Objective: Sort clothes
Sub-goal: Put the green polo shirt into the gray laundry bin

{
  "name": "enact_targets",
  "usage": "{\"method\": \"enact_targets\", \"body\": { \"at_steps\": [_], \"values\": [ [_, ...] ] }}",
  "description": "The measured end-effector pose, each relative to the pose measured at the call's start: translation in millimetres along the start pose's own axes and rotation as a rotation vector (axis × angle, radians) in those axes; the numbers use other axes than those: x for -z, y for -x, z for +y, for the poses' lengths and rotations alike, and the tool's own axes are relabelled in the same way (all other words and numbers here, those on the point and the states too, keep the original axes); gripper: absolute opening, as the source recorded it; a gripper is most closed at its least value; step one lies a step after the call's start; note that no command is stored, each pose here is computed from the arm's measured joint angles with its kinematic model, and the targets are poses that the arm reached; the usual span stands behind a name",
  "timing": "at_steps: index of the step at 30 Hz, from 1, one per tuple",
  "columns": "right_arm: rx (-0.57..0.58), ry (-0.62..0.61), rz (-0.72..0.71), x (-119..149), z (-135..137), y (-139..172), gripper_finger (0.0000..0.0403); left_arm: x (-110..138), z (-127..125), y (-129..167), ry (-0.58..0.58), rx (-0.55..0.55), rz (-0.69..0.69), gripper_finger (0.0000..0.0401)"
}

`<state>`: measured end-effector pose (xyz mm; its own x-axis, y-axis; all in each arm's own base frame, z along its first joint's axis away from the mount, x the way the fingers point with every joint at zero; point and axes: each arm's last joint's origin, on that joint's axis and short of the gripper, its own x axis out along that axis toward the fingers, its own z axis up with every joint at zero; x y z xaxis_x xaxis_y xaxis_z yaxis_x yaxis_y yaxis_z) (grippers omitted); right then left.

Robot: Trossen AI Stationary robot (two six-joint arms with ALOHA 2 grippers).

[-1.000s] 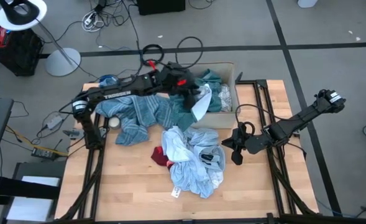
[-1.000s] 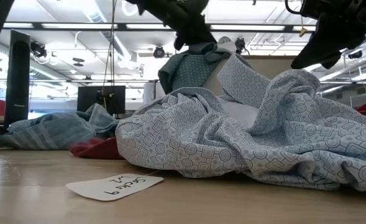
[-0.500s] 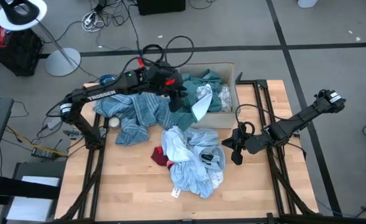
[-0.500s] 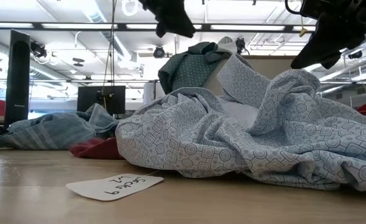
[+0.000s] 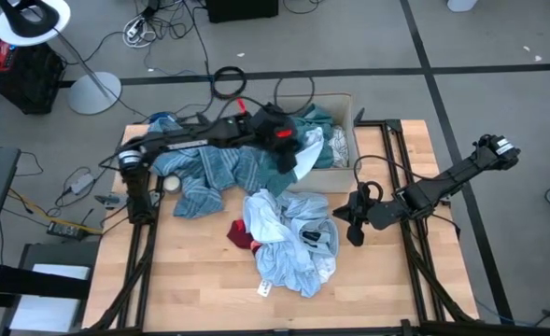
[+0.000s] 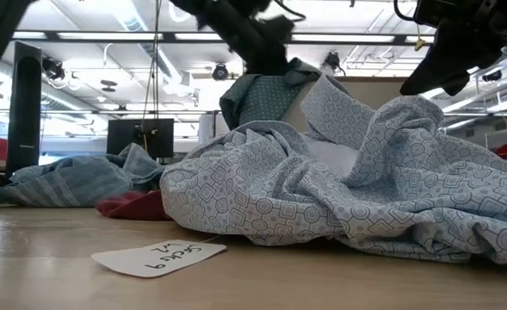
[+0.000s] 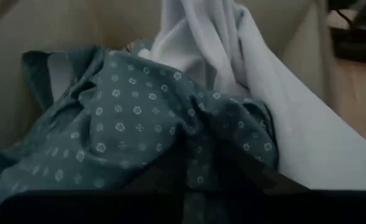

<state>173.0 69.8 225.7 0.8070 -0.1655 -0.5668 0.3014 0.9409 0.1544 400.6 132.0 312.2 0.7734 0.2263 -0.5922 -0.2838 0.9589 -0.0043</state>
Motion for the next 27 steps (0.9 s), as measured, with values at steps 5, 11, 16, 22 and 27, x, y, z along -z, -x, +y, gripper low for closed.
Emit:
{"method": "enact_targets", "body": {
  "at_steps": [5,11,16,22,27],
  "values": [
    [0.002,0.002,0.003,0.2,-0.3,0.0,0.0039,-3.9,9.6,-43.8,0.057,-0.059,-0.103,0.0083],
    [0.001,0.004,0.006,0.5,-0.3,0.0,0.0039,-1.9,22.1,-87.4,0.186,-0.080,-0.164,0.0082],
    [0.002,0.011,0.008,0.7,-0.4,0.0,0.0039,18.1,35.9,-116.6,0.370,-0.157,-0.112,0.0082],
    [0.002,0.012,0.008,0.7,-0.5,0.0,0.0039,40.4,41.0,-136.2,0.402,-0.180,-0.009,0.0082],
    [0.002,0.011,0.007,0.6,-0.4,0.0,0.0039,42.5,39.4,-137.8,0.398,-0.141,0.011,0.0082]
  ]
}}
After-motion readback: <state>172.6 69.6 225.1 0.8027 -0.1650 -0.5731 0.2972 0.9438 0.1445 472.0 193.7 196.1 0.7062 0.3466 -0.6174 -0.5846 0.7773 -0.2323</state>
